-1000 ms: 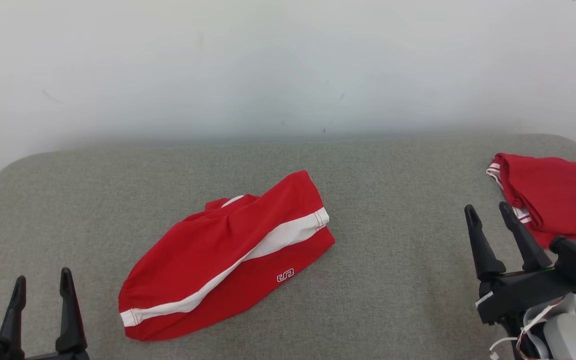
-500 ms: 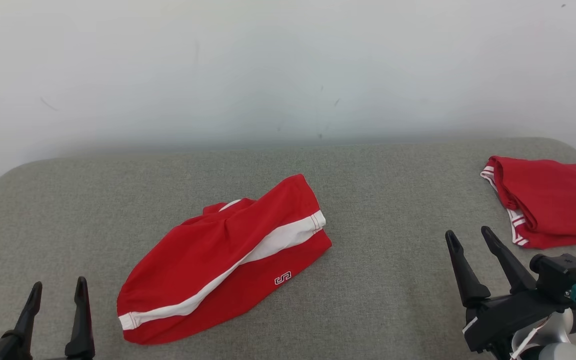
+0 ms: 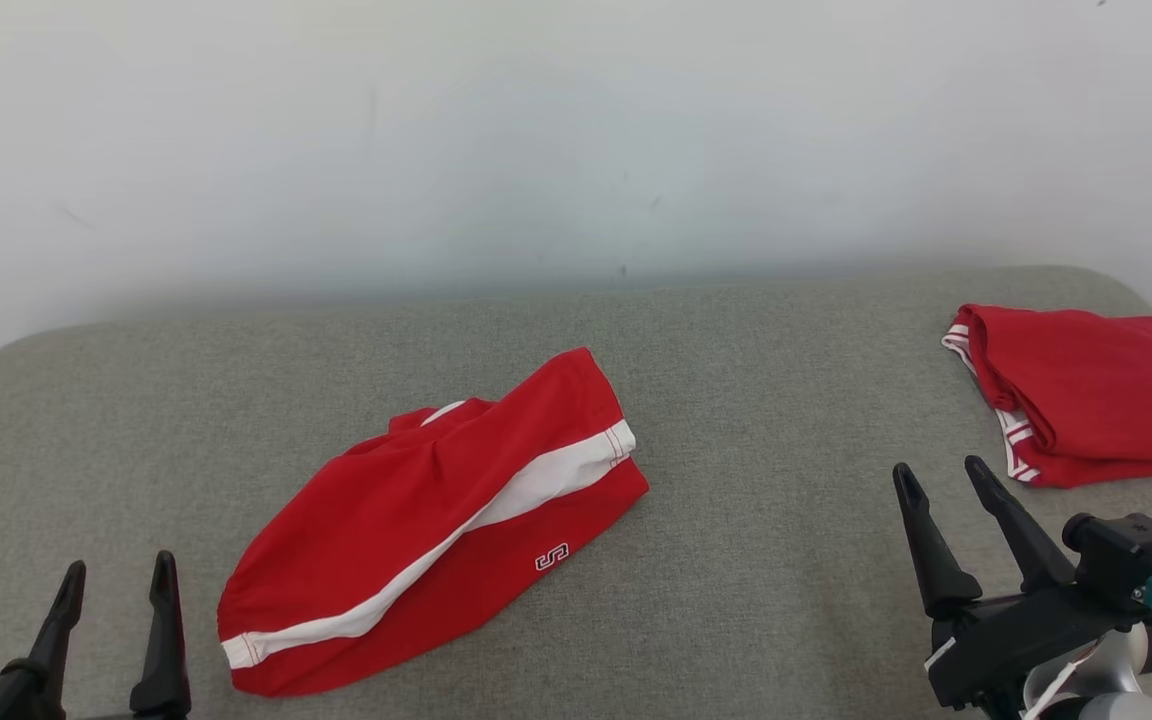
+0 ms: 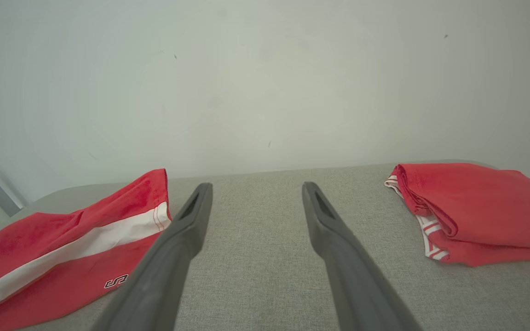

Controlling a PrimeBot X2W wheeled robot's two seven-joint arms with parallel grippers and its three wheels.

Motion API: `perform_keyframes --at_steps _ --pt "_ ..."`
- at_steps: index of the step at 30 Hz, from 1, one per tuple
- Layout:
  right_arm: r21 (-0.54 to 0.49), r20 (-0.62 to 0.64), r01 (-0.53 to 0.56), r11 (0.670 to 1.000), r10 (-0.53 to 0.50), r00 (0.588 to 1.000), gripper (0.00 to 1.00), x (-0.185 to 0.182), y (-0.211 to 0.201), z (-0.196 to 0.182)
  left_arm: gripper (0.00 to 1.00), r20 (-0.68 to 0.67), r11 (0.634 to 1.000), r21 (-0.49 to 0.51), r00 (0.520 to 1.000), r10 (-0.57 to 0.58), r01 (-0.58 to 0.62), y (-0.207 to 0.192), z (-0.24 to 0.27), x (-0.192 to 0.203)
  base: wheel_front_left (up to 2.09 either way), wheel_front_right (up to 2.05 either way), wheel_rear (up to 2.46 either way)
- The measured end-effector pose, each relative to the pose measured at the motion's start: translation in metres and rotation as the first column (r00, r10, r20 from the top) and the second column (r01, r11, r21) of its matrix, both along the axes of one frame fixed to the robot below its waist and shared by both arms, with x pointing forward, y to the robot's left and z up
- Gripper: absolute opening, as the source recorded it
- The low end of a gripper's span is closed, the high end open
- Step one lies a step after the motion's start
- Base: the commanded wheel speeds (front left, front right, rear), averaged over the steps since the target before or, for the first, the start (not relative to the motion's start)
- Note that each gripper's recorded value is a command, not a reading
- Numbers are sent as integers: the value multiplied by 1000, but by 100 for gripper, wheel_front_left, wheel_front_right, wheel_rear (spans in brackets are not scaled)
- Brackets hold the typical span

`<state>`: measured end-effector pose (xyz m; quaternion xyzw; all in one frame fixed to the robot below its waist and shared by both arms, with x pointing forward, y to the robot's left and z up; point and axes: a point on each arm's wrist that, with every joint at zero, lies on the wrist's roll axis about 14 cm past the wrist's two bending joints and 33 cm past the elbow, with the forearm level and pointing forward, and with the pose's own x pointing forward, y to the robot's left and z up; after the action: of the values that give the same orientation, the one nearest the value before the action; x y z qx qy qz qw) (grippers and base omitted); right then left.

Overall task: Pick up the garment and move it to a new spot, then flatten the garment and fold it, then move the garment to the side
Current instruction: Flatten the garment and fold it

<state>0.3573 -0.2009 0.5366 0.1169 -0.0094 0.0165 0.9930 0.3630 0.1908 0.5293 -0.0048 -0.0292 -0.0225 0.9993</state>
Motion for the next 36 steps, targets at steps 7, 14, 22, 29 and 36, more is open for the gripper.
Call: perform_keyframes --at_steps 7,14,22,29,36 --pt "-1 -1 7 1000 -7 1000 100 0 -2 0 100 -7 1000 3 1000 -13 13 -3 -2 1 0 0 0" --pt "0 -2 1 1000 -1 1000 100 1 0 -1 100 -11 1000 8 1000 -15 15 -3 -3 1 0 0 0" --pt "1 -9 -62 998 62 998 100 9 21 -3 100 -14 1000 -1 1000 -25 25 -5 -4 -3 0 0 0" --pt "10 -21 -158 987 158 987 100 20 53 -5 100 -28 999 -19 999 -28 28 -7 -11 -8 0 0 0" --pt "-3 -55 -256 967 256 965 100 36 82 -13 100 -53 998 -51 998 -25 22 -6 -20 -14 0 0 0"
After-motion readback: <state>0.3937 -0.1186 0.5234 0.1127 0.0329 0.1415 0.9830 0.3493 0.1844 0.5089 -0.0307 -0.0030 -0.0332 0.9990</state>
